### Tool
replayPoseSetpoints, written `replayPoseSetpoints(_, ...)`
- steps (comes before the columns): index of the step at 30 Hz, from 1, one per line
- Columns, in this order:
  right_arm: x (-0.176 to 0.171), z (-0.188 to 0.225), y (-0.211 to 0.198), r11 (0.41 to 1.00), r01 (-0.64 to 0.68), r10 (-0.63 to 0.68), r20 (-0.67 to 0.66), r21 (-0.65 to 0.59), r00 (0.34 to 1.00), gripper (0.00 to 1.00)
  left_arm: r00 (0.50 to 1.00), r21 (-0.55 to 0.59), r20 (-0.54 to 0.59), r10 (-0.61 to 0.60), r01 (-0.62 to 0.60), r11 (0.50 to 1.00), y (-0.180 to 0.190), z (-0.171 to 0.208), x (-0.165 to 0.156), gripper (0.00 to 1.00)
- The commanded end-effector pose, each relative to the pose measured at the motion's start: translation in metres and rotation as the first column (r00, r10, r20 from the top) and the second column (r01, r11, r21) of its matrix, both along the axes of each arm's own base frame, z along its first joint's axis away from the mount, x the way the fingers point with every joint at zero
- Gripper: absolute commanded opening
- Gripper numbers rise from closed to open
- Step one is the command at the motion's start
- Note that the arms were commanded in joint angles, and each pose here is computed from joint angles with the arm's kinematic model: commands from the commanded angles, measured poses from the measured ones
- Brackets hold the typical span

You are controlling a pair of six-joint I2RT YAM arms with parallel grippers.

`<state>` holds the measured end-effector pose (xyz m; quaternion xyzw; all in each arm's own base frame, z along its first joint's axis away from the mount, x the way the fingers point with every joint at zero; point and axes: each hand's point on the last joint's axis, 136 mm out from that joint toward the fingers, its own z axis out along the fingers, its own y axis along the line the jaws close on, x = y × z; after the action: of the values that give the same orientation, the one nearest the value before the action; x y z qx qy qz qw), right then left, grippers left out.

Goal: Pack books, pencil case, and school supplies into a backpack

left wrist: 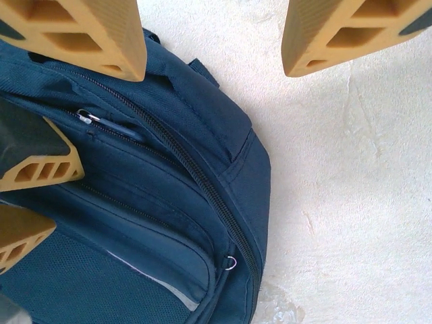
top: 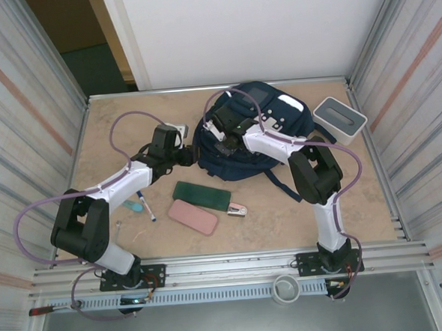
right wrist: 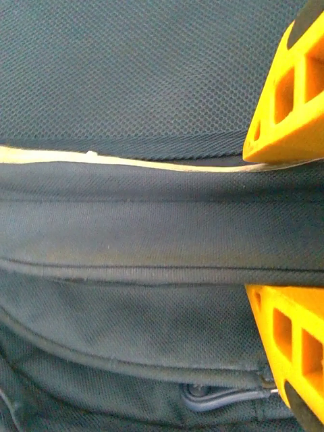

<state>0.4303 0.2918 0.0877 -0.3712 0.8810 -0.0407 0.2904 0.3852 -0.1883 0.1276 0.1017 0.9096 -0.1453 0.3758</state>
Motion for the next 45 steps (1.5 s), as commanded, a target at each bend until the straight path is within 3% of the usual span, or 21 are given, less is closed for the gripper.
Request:
replayPoseSetpoints(1,0.009,0.017,-0.008,0.999,0.011,-0.008,0.051,-0.053,0.999,0.24,1.0,-0.013,0.024,-0.002,0.002,1.0,0.004,0.013,-0.004,0.56)
replayPoseSetpoints(7,0.006,0.062,-0.01,0.999,0.005,-0.01,0.099,0.046,0.995,0.04,0.998,-0.058,0.058,-0.04,0.044,0.997,-0.005,0.028,-0.006,0.56)
replayPoseSetpoints(13,-0.003,0.117,-0.012,0.932,0.008,-0.028,0.048,0.363,0.998,0.0,0.979,-0.148,0.136,-0.149,0.169,0.975,-0.028,0.05,-0.01,0.63)
replayPoseSetpoints(16,-0.005,0.13,-0.015,0.898,0.013,-0.023,0.018,0.44,1.0,0.0,0.96,-0.171,0.18,-0.216,0.246,0.954,-0.041,0.06,-0.012,0.66)
replayPoseSetpoints(25,-0.003,0.14,-0.028,0.868,0.032,-0.028,-0.015,0.495,1.0,0.0,0.862,-0.069,0.23,-0.452,0.478,0.876,-0.074,0.062,-0.012,0.71)
replayPoseSetpoints(33,-0.003,0.138,-0.03,0.867,0.039,-0.03,-0.024,0.497,0.999,0.0,0.772,0.023,0.198,-0.604,0.612,0.79,-0.1,0.049,-0.012,0.67)
replayPoseSetpoints(38,-0.002,0.141,-0.03,0.863,0.037,-0.032,-0.018,0.504,0.999,0.0,0.754,0.018,0.181,-0.631,0.639,0.769,-0.11,0.04,-0.011,0.6)
replayPoseSetpoints(45,-0.003,0.138,-0.028,0.854,0.045,-0.031,-0.035,0.518,0.999,0.0,0.752,0.012,0.17,-0.636,0.644,0.765,-0.121,0.034,-0.001,0.6)
